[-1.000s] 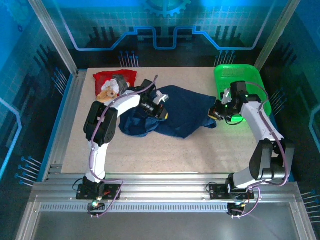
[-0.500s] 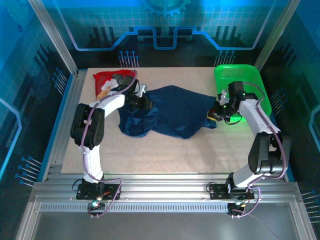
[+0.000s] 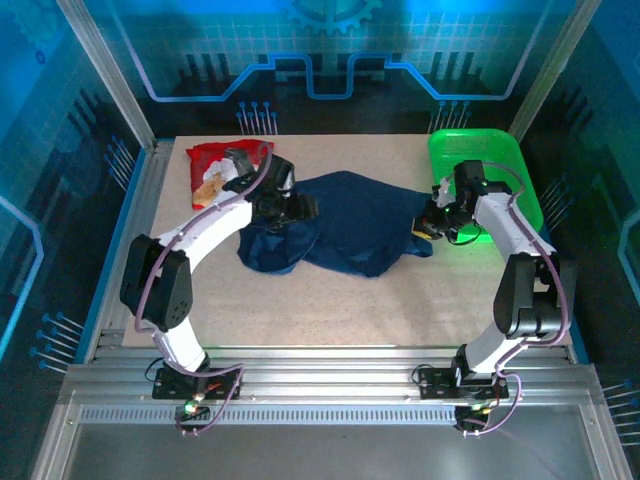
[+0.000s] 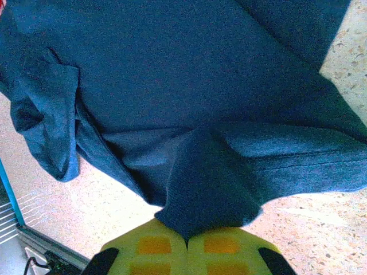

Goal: Fold and stack the t-shirts

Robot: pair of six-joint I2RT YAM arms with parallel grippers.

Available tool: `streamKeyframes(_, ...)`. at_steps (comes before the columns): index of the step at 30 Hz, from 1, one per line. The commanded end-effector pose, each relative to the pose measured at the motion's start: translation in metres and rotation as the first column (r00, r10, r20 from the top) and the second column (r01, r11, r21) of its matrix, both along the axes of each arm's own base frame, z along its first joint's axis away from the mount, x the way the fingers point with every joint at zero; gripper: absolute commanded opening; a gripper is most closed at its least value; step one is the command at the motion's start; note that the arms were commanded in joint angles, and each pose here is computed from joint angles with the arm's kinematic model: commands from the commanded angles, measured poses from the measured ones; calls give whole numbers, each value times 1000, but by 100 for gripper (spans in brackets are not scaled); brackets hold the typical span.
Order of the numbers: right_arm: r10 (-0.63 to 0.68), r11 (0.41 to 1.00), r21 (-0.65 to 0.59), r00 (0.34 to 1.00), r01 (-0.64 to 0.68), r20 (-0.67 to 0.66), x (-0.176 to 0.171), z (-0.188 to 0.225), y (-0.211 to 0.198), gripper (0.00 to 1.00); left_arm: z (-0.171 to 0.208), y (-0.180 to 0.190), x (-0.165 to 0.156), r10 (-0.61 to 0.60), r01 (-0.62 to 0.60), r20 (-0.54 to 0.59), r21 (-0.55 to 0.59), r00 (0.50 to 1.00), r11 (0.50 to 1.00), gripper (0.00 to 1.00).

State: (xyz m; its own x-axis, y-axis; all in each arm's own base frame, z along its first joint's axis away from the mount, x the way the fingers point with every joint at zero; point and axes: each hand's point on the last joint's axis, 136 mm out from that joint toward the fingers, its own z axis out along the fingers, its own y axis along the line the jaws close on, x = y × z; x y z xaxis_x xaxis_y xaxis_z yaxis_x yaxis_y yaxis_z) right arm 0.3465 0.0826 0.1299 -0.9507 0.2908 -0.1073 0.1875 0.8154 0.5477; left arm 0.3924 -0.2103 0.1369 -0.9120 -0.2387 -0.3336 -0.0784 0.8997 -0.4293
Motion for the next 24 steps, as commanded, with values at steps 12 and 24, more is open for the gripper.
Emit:
streamKeyframes(12,55,998,18,998,-55,5,11,-2,14,0,-67,-22,66,19,19,-138,273,990,962,59)
streamKeyframes(24,60,998,14,998,-59,-9,10,-9,12,0,-105,-28,68,-45,114,-212,327,976,938,48)
